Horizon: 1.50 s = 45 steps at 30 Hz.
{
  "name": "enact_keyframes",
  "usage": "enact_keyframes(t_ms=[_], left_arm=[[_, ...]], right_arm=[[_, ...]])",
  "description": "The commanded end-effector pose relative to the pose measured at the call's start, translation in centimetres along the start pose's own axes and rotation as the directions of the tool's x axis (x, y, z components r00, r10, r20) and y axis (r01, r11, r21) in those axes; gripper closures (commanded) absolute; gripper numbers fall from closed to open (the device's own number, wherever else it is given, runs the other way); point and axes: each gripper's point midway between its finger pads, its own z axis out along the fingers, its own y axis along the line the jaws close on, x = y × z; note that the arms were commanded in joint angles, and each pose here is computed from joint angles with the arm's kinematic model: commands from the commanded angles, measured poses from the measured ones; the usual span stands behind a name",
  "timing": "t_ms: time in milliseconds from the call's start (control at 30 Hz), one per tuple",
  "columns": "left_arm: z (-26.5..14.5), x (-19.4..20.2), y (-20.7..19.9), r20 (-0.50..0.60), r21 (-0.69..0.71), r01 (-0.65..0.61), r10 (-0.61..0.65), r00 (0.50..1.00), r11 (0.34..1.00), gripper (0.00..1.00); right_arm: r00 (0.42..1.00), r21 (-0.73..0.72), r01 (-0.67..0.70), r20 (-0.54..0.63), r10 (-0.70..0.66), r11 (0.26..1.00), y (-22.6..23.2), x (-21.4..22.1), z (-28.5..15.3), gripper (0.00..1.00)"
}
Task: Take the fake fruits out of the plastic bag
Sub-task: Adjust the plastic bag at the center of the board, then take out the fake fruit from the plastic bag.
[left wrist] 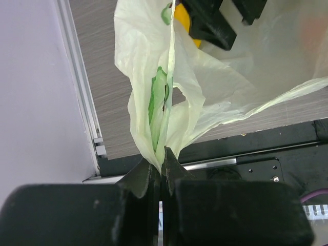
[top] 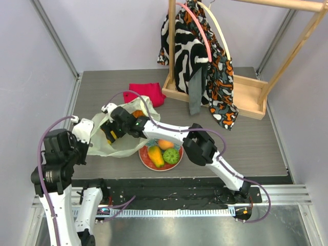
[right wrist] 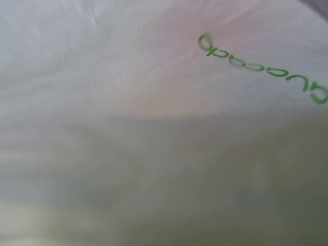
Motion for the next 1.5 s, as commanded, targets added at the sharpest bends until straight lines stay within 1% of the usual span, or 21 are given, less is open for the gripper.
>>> enact_keyframes(t_ms=[0, 100, 233, 267, 367, 500, 600, 633, 700, 733, 767, 800, 867, 900, 933, 1000, 1033, 1100, 1133, 1300, 1467], left_arm=[[-2.8, 5.7, -3.1, -0.222, 0.097, 0.055, -0.033, 0.974, 0.994, 1.0], [-2.8, 5.4, -3.2, -0.219, 0.108, 0.069, -0.044, 0.975, 0.992, 1.0], [-2.8, 5.3, -3.3, -0.223, 0.111, 0.086, -0.059, 0.973, 0.99, 1.0], [-2.8, 5.3, -3.4, -0.219, 0.11, 0.087, -0.061, 0.974, 0.99, 1.0], [-2.9, 5.5, -3.6, -0.213, 0.113, 0.087, -0.061, 0.975, 0.99, 1.0], [-2.8, 5.5, -3.6, -0.216, 0.109, 0.097, -0.072, 0.974, 0.989, 1.0], [-2.8, 5.3, -3.6, -0.221, 0.109, 0.113, -0.087, 0.971, 0.988, 1.0], [-2.9, 5.3, -3.6, -0.221, 0.107, 0.118, -0.092, 0.971, 0.987, 1.0], [-2.9, 5.1, -3.6, -0.219, 0.105, 0.132, -0.107, 0.97, 0.986, 1.0], [-2.9, 5.2, -3.6, -0.22, 0.1, 0.133, -0.108, 0.969, 0.986, 1.0], [-2.9, 5.1, -3.5, -0.222, 0.096, 0.133, -0.11, 0.969, 0.986, 1.0], [-3.0, 5.1, -3.4, -0.219, 0.095, 0.132, -0.108, 0.97, 0.987, 1.0], [-2.9, 4.9, -3.6, -0.219, 0.104, 0.134, -0.108, 0.97, 0.985, 1.0], [-2.8, 4.8, -3.8, -0.216, 0.124, 0.129, -0.1, 0.971, 0.984, 1.0], [-2.7, 4.7, -4.0, -0.214, 0.136, 0.127, -0.096, 0.972, 0.982, 1.0], [-2.3, 4.4, -4.0, -0.205, 0.151, 0.118, -0.085, 0.975, 0.982, 1.0], [-2.1, 4.4, -4.0, -0.205, 0.154, 0.115, -0.082, 0.975, 0.981, 1.0], [-1.5, 3.7, -3.7, -0.178, 0.152, 0.098, -0.071, 0.982, 0.983, 1.0], [-1.2, 3.3, -3.5, -0.164, 0.149, 0.096, -0.071, 0.984, 0.984, 1.0], [0.0, 0.4, -2.6, -0.078, 0.15, 0.085, -0.074, 0.994, 0.985, 1.0], [0.4, -0.6, -2.6, -0.043, 0.155, 0.091, -0.085, 0.995, 0.984, 1.0]], right_arm=[[0.989, -0.096, -0.135, 0.053, 0.14, 0.986, 2.3, -2.7, 0.6, 0.17], [0.973, -0.095, -0.214, 0.064, 0.22, 0.972, 2.0, -3.3, 1.4, 0.17], [0.926, -0.074, -0.37, 0.049, 0.374, 0.926, 0.5, -2.6, 2.9, 0.18], [0.9, -0.089, -0.428, 0.045, 0.433, 0.899, 0.5, -2.7, 3.0, 0.18], [0.85, -0.098, -0.522, 0.015, 0.526, 0.847, 0.0, -1.7, 4.0, 0.18], [0.807, -0.101, -0.588, -0.01, 0.59, 0.802, 0.0, -0.5, 5.2, 0.18], [0.795, -0.082, -0.604, 0.01, 0.607, 0.793, -0.3, -0.3, 6.0, 0.2], [0.797, -0.085, -0.6, 0.022, 0.603, 0.796, -0.4, -0.6, 6.1, 0.21], [0.813, -0.083, -0.578, 0.021, 0.582, 0.812, -0.4, -0.2, 6.6, 0.33], [0.818, -0.088, -0.571, 0.023, 0.574, 0.816, -0.5, -0.3, 6.6, 0.41], [0.821, -0.095, -0.566, 0.018, 0.57, 0.819, -0.7, -0.4, 6.4, 0.52], [0.826, -0.134, -0.557, 0.012, 0.563, 0.82, -0.2, -1.6, 5.4, 0.56], [0.839, -0.161, -0.537, -0.004, 0.544, 0.828, -0.8, -1.7, 4.4, 0.6], [0.845, -0.199, -0.521, 0.018, 0.534, 0.83, -0.8, -3.9, 2.4, 0.65], [0.859, -0.225, -0.503, -0.025, 0.511, 0.835, -0.6, -2.9, 1.7, 0.66], [0.871, -0.27, -0.478, -0.018, 0.492, 0.836, -1.5, -4.5, -0.7, 0.68], [0.885, -0.346, -0.443, -0.023, 0.465, 0.827, -0.6, -5.6, -3.0, 0.68], [0.91, -0.451, -0.383, -0.032, 0.414, 0.806, 0.0, -6.4, -5.3, 0.67], [0.922, -0.51, -0.353, -0.047, 0.384, 0.784, 1.0, -6.9, -7.4, 0.67], [0.954, -0.592, -0.259, -0.034, 0.298, 0.763, 2.6, -7.3, -11.9, 0.67], [0.974, -0.644, -0.169, 0.006, 0.225, 0.746, 4.1, -8.3, -14.8, 0.67]])
